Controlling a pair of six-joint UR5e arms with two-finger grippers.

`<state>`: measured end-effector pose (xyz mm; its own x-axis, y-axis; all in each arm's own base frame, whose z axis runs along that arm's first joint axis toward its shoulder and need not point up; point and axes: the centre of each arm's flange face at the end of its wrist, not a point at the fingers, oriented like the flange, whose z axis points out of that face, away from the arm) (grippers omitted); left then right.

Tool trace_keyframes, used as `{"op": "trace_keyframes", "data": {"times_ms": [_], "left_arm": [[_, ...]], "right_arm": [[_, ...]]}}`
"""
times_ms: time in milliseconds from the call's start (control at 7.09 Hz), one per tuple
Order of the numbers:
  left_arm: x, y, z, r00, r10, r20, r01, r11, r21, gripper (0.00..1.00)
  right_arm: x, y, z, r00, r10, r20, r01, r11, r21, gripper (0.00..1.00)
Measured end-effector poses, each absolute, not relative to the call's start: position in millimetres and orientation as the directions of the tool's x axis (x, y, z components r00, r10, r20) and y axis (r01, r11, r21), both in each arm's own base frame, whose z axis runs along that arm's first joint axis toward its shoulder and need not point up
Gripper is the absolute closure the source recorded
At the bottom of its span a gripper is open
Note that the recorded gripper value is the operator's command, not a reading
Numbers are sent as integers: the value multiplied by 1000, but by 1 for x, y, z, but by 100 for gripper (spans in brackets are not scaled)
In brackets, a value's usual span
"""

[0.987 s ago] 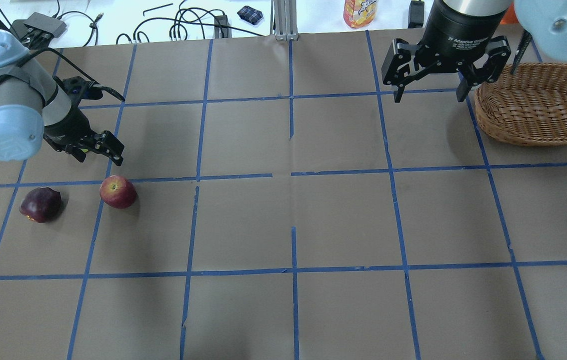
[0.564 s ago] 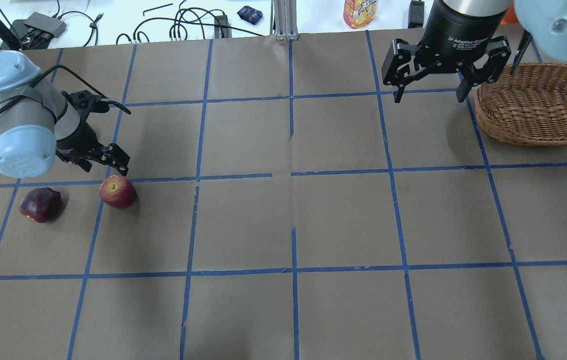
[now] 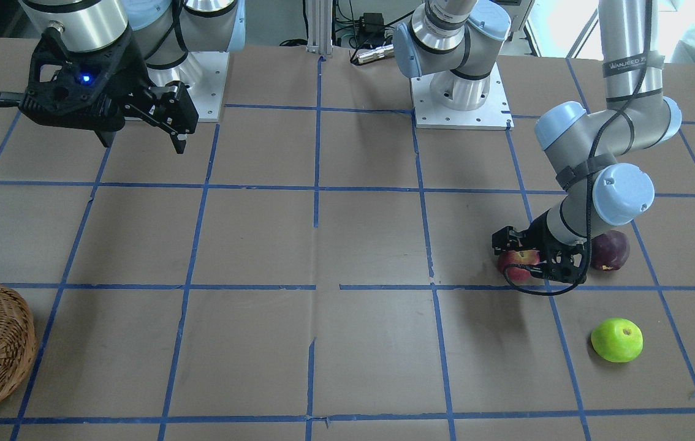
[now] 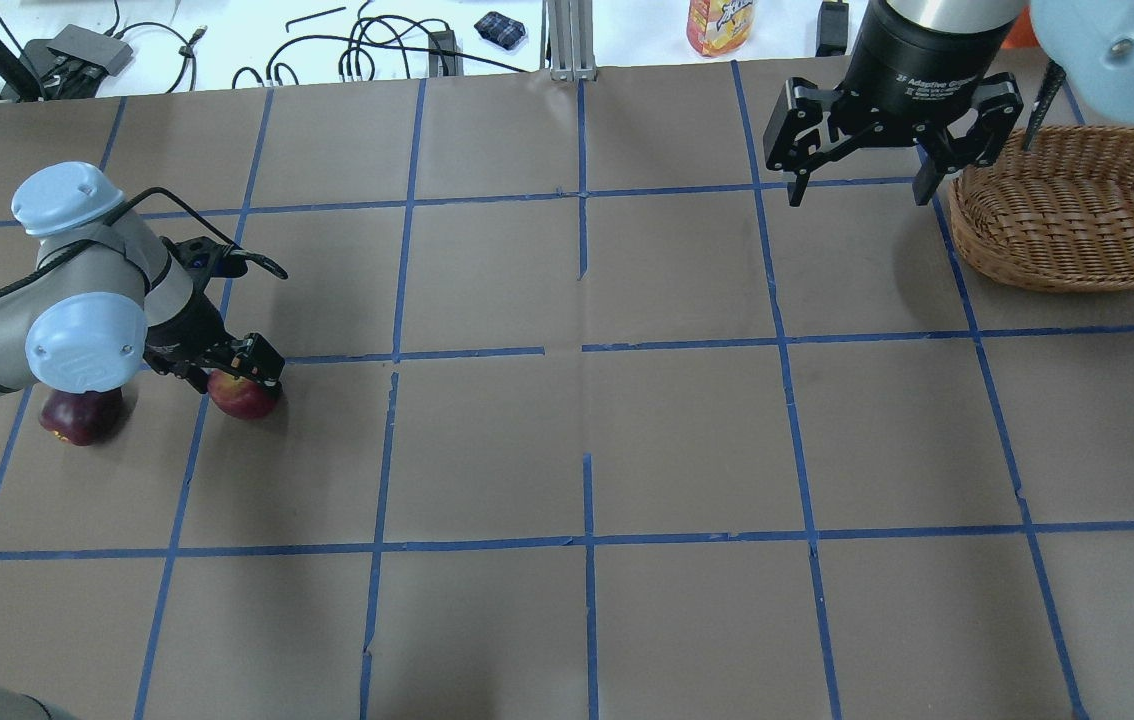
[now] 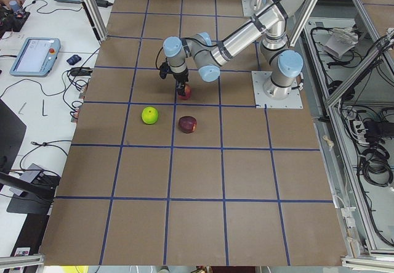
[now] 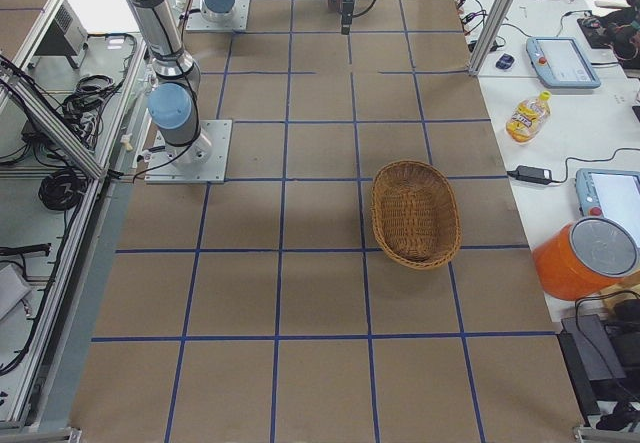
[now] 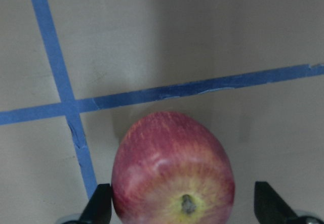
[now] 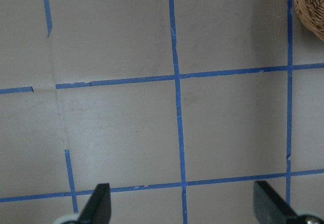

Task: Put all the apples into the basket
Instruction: 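Grasp the red apple with the left gripper and lift it, then carry the red apple to the table center and release it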

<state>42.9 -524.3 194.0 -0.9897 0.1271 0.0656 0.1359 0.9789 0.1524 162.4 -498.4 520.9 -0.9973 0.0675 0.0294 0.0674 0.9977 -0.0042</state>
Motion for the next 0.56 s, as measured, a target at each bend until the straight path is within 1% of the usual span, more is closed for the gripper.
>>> {"op": "trace_keyframes", "data": {"times_ms": [282,423,564], "left_arm": [[40,-529,198,-990,130,47,135,983,122,79],[22,-535,215,-991,128,26,130,987,93,80],[-18,-543,240,-990,142,13,143,988,61,81]], "right_arm": [[163,-498,521,-997,68,28,68,998,-4,0],[164,-498,520,-997,68,28,67,998,-3,0],[164,-497,519,-997,67,28,67,998,-1,0]]}}
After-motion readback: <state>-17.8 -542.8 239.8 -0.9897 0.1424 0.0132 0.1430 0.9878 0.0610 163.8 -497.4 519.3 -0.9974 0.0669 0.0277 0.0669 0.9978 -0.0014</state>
